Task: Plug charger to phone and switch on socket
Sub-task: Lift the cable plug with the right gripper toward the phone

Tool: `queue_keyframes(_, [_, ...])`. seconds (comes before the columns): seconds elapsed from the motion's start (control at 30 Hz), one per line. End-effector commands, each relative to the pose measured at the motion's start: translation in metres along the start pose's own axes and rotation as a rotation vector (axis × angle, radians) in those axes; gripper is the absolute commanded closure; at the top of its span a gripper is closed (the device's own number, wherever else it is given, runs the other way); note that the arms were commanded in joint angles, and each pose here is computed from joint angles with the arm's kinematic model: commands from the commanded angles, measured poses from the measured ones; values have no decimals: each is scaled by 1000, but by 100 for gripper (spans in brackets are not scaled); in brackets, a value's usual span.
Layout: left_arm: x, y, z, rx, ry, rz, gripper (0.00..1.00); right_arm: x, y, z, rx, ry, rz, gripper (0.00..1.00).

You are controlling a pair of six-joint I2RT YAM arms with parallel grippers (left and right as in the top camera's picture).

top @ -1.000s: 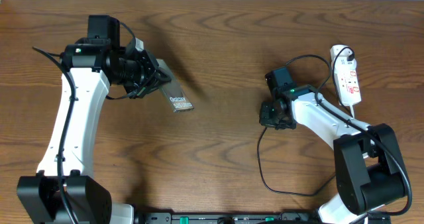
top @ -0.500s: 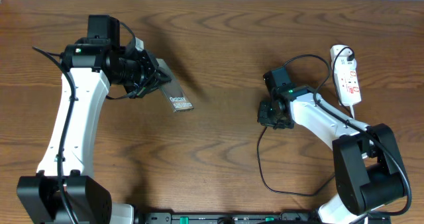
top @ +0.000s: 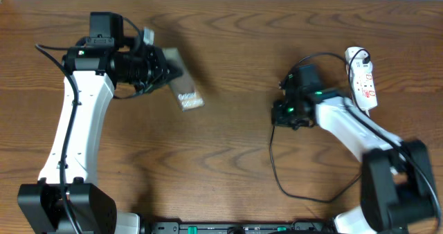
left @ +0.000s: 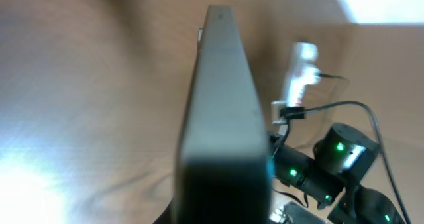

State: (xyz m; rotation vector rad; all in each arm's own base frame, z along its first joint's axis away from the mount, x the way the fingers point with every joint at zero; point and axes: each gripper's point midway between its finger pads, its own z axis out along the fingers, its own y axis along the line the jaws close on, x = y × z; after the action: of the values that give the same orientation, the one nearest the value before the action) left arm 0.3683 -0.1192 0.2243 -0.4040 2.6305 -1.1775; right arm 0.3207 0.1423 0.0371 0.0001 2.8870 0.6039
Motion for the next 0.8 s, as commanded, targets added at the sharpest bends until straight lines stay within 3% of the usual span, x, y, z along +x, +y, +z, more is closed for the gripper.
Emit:
queue_keyframes(0.0, [6,-52,-13,253,39,164,93,-8,49,-53,-315,-88,-225,99])
queue_keyframes(0.1, [0,-73,-19,355,20,237,92,-7,74,-85,-507,-131,-298,99])
queue_keyframes(0.33, [-23,-94,-27,417,-64,279,92,16,126,-136,-944,-153,-492,99])
queue_keyframes(0.53, [-19,-115,-30,492,-51,331,93,22,146,-161,-1118,-183,-591,99])
queue_keyframes(0.77, [3,-135,-15,520,14,355,93,18,161,-164,-1143,-160,-600,99])
